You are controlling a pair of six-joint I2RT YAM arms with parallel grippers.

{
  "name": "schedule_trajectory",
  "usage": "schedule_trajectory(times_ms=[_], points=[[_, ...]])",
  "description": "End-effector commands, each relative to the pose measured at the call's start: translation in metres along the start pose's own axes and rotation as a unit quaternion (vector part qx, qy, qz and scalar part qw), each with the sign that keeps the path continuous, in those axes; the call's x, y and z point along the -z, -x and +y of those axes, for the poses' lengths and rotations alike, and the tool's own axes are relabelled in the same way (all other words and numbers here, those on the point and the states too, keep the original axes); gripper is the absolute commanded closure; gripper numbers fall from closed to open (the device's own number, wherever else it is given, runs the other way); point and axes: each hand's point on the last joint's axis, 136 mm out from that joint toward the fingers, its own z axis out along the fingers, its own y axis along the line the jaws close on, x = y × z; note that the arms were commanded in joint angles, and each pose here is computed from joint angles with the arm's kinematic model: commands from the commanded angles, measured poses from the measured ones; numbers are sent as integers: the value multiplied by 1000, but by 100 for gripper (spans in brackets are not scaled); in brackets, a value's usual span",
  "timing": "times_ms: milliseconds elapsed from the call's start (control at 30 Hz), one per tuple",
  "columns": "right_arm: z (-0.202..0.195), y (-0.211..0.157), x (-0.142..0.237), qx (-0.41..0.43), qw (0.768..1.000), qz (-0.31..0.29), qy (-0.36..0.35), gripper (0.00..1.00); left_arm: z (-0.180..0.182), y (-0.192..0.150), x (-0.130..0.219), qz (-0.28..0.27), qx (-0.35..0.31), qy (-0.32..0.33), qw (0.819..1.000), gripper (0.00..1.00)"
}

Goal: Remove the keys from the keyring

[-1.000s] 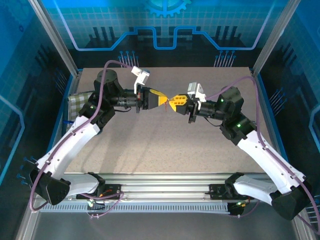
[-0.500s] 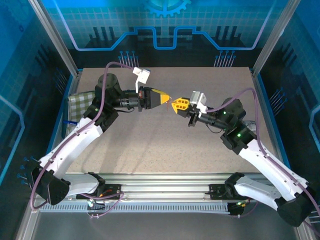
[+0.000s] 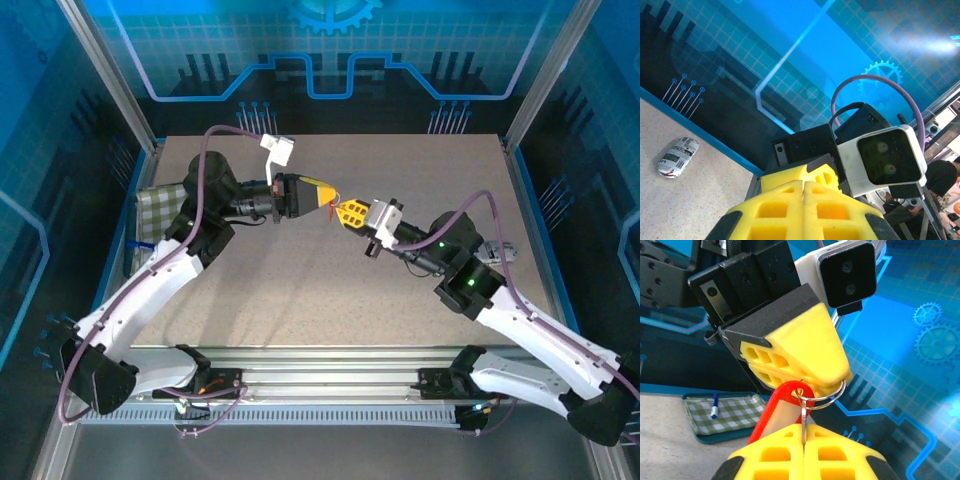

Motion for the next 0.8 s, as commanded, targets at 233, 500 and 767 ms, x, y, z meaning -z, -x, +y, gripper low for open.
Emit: schedule_trajectory(times_ms=[233,500,767], points=[[11,13,2,12,1000,-7,23,100,15,17,9,-57,-18,46,997,58],[7,7,13,-47,996,8,79,100,11,22,24,-59,-39,54,996,43],[6,10,19,-77,989,3,128,100,5,2,20,21,-39,32,999,37]])
